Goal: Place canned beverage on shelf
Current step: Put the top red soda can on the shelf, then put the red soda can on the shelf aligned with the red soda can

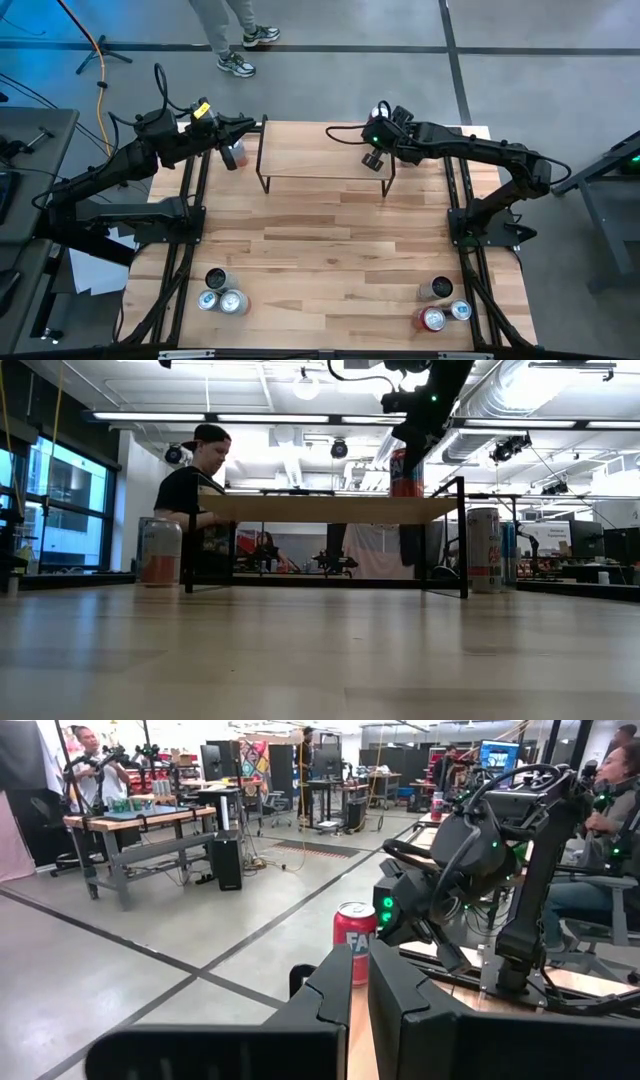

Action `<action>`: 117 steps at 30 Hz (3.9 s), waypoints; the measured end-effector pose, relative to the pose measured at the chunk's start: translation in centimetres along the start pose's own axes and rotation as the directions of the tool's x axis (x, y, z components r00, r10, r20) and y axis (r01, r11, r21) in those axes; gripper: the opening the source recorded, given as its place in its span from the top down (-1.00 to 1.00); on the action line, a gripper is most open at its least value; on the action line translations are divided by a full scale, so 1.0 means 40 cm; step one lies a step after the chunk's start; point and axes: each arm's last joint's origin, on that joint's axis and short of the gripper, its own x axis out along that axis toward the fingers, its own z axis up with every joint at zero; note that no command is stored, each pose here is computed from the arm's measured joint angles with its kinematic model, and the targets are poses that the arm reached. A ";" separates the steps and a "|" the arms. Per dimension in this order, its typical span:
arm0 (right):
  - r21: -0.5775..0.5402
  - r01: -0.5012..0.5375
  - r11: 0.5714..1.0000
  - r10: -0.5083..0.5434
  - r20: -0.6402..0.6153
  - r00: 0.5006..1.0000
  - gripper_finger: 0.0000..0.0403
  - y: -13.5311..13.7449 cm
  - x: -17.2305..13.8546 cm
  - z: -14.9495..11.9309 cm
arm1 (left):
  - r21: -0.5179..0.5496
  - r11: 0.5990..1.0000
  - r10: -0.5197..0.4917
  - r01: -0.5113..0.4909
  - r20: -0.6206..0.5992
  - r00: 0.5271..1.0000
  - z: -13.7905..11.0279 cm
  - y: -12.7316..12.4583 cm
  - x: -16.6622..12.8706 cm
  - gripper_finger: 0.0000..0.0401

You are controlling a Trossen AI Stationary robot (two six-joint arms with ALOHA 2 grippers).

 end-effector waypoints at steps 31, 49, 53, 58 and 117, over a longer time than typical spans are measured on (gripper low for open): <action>0.132 -0.825 0.550 0.788 0.247 0.564 1.00 -0.016 -0.209 -0.026 | -0.029 0.999 -0.023 0.024 0.008 1.000 0.002 -0.001 -0.004 1.00; 0.007 -0.945 0.328 0.894 0.322 0.313 -0.37 0.061 -0.290 0.004 | -0.038 0.999 -0.024 0.025 0.016 1.000 0.004 -0.001 -0.004 1.00; 0.010 -0.949 0.315 0.895 0.329 0.301 -0.73 0.065 -0.296 0.005 | -0.038 0.999 -0.024 0.025 0.016 1.000 0.004 -0.001 -0.004 1.00; 0.030 -0.954 0.300 0.899 0.326 0.292 -0.97 0.070 -0.301 0.004 | -0.039 0.999 -0.024 0.025 0.016 1.000 0.004 -0.001 -0.004 1.00; 0.448 -0.588 0.673 0.733 -0.513 0.447 -0.91 0.511 -0.644 -0.492 | -0.049 0.998 -0.023 0.026 0.067 0.997 0.017 -0.001 -0.005 1.00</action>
